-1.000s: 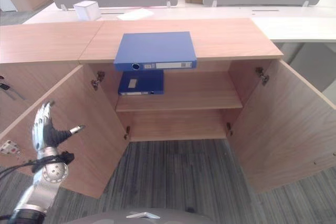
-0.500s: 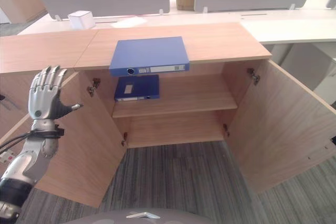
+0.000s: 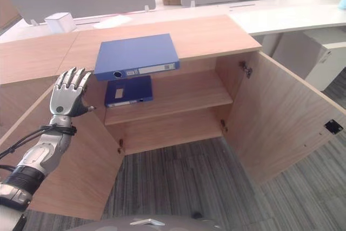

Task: Put the empty folder in the office cabinet

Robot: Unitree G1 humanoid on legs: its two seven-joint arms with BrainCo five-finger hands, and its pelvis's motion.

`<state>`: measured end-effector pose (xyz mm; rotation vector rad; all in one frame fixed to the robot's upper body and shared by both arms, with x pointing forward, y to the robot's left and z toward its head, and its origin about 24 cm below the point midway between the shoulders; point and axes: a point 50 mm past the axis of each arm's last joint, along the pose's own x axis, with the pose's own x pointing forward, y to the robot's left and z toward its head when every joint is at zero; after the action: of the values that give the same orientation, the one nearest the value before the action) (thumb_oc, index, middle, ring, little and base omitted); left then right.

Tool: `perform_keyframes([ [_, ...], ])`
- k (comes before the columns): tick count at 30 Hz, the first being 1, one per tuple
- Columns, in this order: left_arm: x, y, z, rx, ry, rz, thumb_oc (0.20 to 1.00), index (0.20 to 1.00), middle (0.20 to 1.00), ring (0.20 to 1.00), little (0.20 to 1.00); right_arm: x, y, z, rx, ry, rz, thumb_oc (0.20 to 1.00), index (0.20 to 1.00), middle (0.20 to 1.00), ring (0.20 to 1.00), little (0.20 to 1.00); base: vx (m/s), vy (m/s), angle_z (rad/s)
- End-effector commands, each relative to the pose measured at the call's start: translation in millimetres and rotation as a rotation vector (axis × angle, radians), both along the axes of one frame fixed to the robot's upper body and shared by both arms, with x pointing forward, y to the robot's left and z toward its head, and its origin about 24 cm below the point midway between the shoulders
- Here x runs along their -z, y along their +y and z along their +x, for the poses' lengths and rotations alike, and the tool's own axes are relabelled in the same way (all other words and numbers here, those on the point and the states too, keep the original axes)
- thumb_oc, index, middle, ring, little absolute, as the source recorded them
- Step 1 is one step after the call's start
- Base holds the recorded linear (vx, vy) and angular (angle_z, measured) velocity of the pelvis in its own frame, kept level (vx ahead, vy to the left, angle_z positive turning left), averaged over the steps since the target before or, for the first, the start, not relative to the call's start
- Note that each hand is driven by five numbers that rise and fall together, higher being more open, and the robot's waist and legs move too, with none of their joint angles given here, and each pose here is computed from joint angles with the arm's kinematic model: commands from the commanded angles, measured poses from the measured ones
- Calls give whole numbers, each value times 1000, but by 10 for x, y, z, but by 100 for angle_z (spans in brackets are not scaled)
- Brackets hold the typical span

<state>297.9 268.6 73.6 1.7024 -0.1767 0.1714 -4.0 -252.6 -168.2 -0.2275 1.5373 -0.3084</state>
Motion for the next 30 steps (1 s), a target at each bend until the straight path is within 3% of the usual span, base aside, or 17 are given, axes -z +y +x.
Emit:
perform_keyframes([
  [1, -611, 95, 288, -45, -221, 76, 1000, 1000, 1000, 1000, 1000, -67, -213, 180, -33, -14, -94, 1000, 1000, 1000, 1000, 1000, -52, -3, -7],
  [13, -956, 109, 472, -107, -390, 16, 1000, 1000, 1000, 1000, 1000, -66, -191, 281, -47, -49, -119, 1000, 1000, 1000, 1000, 1000, -16, -1, -4],
  [30, -1029, -82, 662, -69, -392, -15, 1000, 1000, 1000, 1000, 1000, -78, -180, 443, -53, -118, -139, 1000, 1000, 1000, 1000, 1000, -4, 1, -4],
])
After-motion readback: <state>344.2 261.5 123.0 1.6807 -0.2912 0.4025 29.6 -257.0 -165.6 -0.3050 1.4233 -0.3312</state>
